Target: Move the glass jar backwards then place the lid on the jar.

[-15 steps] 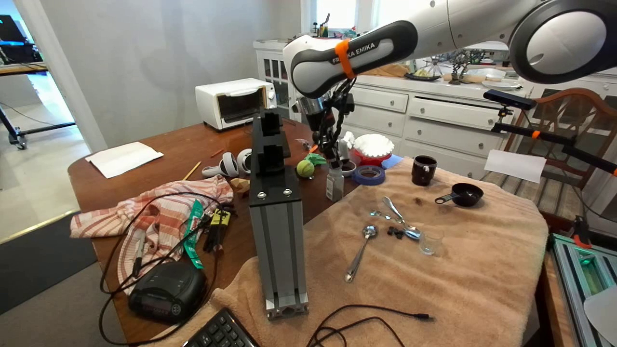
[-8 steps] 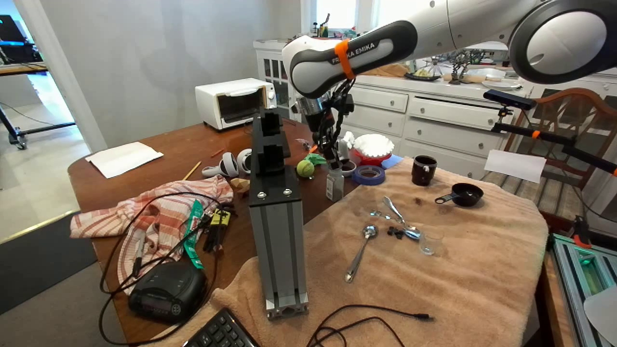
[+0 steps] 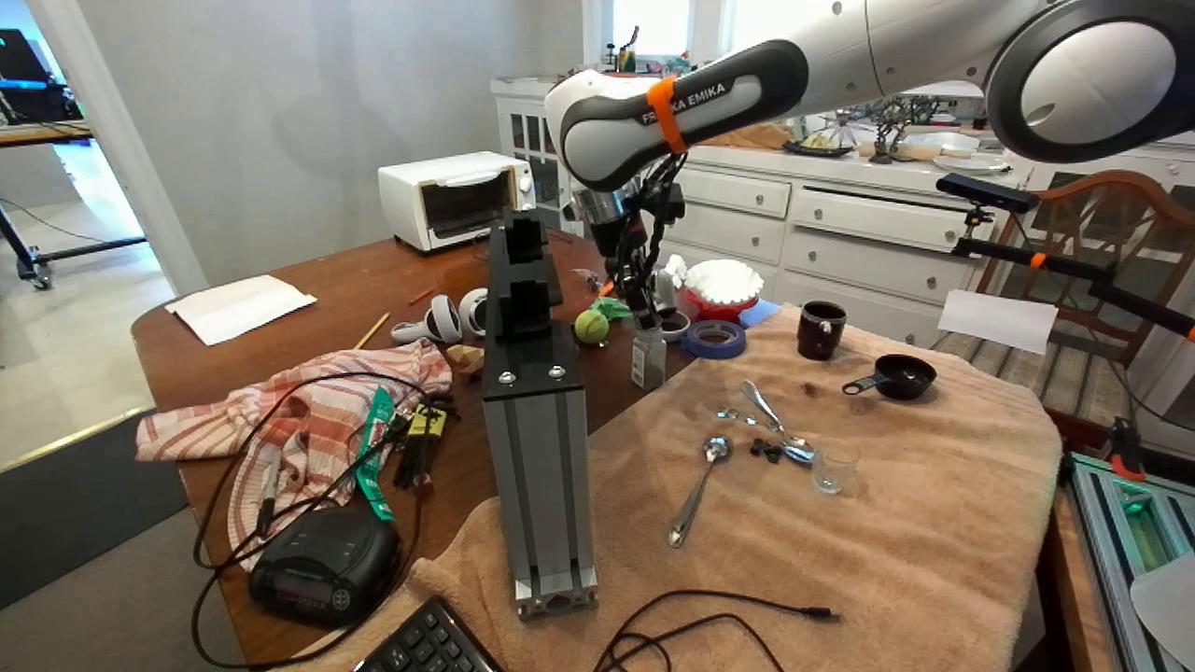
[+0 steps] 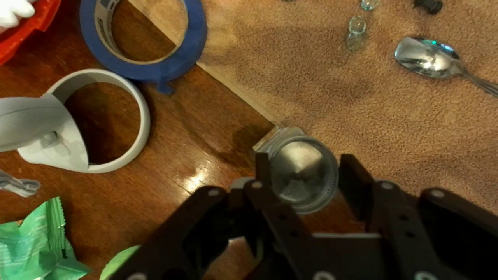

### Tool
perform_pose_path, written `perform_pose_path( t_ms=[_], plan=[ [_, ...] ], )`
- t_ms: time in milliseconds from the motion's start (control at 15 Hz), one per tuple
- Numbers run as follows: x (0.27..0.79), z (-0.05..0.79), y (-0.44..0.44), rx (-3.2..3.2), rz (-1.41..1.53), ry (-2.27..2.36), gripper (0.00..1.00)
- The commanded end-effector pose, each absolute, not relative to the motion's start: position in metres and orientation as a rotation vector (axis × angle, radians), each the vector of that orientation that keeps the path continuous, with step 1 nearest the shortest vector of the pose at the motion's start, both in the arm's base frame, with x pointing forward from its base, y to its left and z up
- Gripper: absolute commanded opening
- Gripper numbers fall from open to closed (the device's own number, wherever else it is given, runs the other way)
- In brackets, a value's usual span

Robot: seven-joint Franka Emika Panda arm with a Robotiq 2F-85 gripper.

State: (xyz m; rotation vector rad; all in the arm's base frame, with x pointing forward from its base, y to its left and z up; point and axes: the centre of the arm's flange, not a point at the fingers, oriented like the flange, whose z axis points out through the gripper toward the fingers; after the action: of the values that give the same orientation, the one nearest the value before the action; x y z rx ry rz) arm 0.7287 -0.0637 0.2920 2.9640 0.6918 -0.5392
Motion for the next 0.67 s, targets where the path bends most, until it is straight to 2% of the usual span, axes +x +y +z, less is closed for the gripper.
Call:
perform_pose_path(
  t_ms=[0,600],
  plan=[
    [0.7346,0.2885,-0.0644,2.967,-0.569,0.71,0.23],
    [0.7353,0.2861,-0.0661,2.967,-0.571,0.707,0.23]
  ],
)
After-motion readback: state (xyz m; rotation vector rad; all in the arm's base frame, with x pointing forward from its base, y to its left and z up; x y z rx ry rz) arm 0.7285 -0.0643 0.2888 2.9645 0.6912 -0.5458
